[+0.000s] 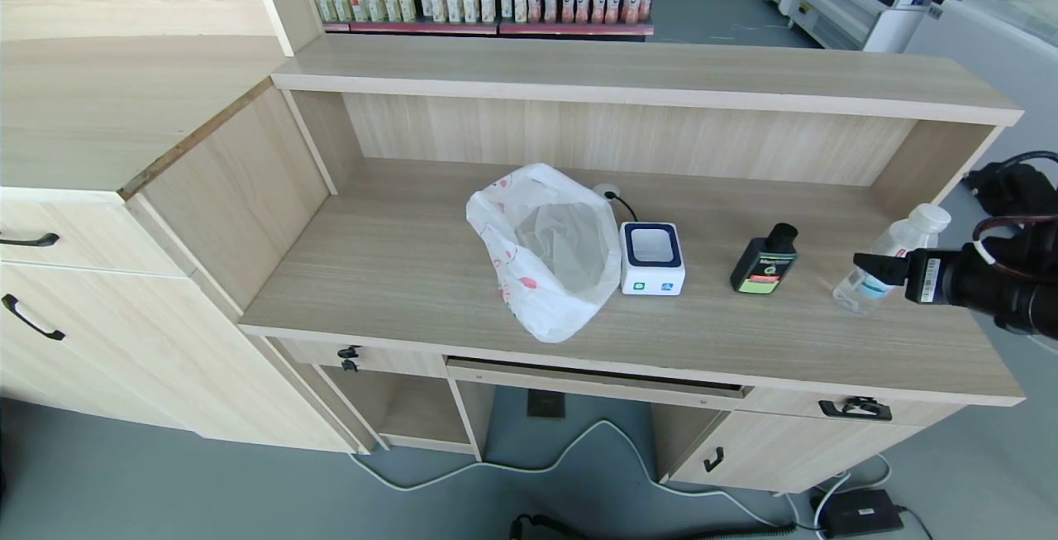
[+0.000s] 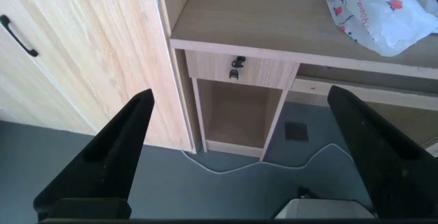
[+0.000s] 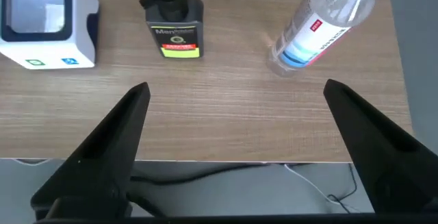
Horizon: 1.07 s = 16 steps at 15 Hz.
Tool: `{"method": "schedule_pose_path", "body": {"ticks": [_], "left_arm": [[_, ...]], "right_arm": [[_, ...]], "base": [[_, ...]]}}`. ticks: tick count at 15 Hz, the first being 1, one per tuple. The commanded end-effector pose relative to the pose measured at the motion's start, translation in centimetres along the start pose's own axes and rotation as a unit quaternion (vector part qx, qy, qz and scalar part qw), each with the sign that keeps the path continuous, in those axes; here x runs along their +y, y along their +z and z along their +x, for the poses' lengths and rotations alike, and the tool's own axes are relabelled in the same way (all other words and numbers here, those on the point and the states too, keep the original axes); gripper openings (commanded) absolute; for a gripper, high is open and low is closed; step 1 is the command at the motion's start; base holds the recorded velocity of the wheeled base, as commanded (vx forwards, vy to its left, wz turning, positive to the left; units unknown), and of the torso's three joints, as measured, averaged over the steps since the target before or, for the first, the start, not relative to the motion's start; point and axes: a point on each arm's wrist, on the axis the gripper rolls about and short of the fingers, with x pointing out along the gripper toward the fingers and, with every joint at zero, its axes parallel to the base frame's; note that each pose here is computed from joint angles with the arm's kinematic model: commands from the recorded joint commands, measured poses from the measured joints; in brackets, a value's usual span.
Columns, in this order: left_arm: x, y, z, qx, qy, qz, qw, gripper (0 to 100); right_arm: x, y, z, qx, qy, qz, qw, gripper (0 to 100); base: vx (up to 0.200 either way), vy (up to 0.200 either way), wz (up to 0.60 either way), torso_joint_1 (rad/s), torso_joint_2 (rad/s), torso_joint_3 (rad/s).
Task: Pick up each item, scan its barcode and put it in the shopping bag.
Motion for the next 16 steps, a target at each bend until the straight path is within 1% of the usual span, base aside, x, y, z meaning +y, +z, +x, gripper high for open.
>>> {"method": "schedule_pose_path", "body": {"ticks": [1, 2, 4, 6, 8, 9, 12, 14, 16], "left_arm": [[0.0, 0.0, 0.0, 0.001, 0.0, 0.0, 1.0, 100], [0.0, 0.0, 0.0, 0.0, 0.0, 0.0, 1.0, 100], [0.0, 0.0, 0.0, 0.001, 0.0, 0.0, 1.0, 100], [0.0, 0.0, 0.0, 0.0, 0.0, 0.0, 1.0, 100], [0.0, 0.0, 0.0, 0.0, 0.0, 0.0, 1.0, 100], [0.0, 0.0, 0.0, 0.0, 0.0, 0.0, 1.0, 100], [0.0, 0.0, 0.0, 0.0, 0.0, 0.0, 1.0, 100], [0.0, 0.0, 0.0, 0.0, 0.0, 0.0, 1.0, 100], [0.0, 0.0, 0.0, 0.001, 0.0, 0.0, 1.0, 100]], "right_arm": [[-0.4, -2.2, 4.5, 0.053, -0.018, -0.029, 0.998, 100], [-0.4, -2.3, 5.7, 0.051, -0.022, -0.054, 0.997, 100], [-0.3, -2.1, 8.0, 0.043, -0.022, -0.082, 0.996, 100], [-0.3, -1.8, 9.7, 0.037, -0.021, -0.091, 0.995, 100], [0.0, -1.7, 10.1, 0.037, -0.021, -0.094, 0.995, 100], [0.5, -2.0, 10.3, 0.041, -0.022, -0.097, 0.994, 100], [0.6, -2.4, 10.9, 0.047, -0.022, -0.118, 0.992, 100], [1.1, -2.6, 11.2, 0.05, -0.017, -0.122, 0.991, 100], [1.2, -2.7, 11.9, 0.052, -0.032, -0.123, 0.991, 100]], "base": [[0.0, 0.0, 0.0, 0.0, 0.0, 0.0], [0.0, 0.0, 0.0, 0.0, 0.0, 0.0], [0.0, 0.0, 0.0, 0.0, 0.0, 0.0], [0.0, 0.0, 0.0, 0.0, 0.0, 0.0], [0.0, 0.0, 0.0, 0.0, 0.0, 0.0], [0.0, 0.0, 0.0, 0.0, 0.0, 0.0], [0.0, 0.0, 0.0, 0.0, 0.0, 0.0], [0.0, 0.0, 0.0, 0.0, 0.0, 0.0], [0.0, 0.0, 0.0, 0.0, 0.0, 0.0]]}}
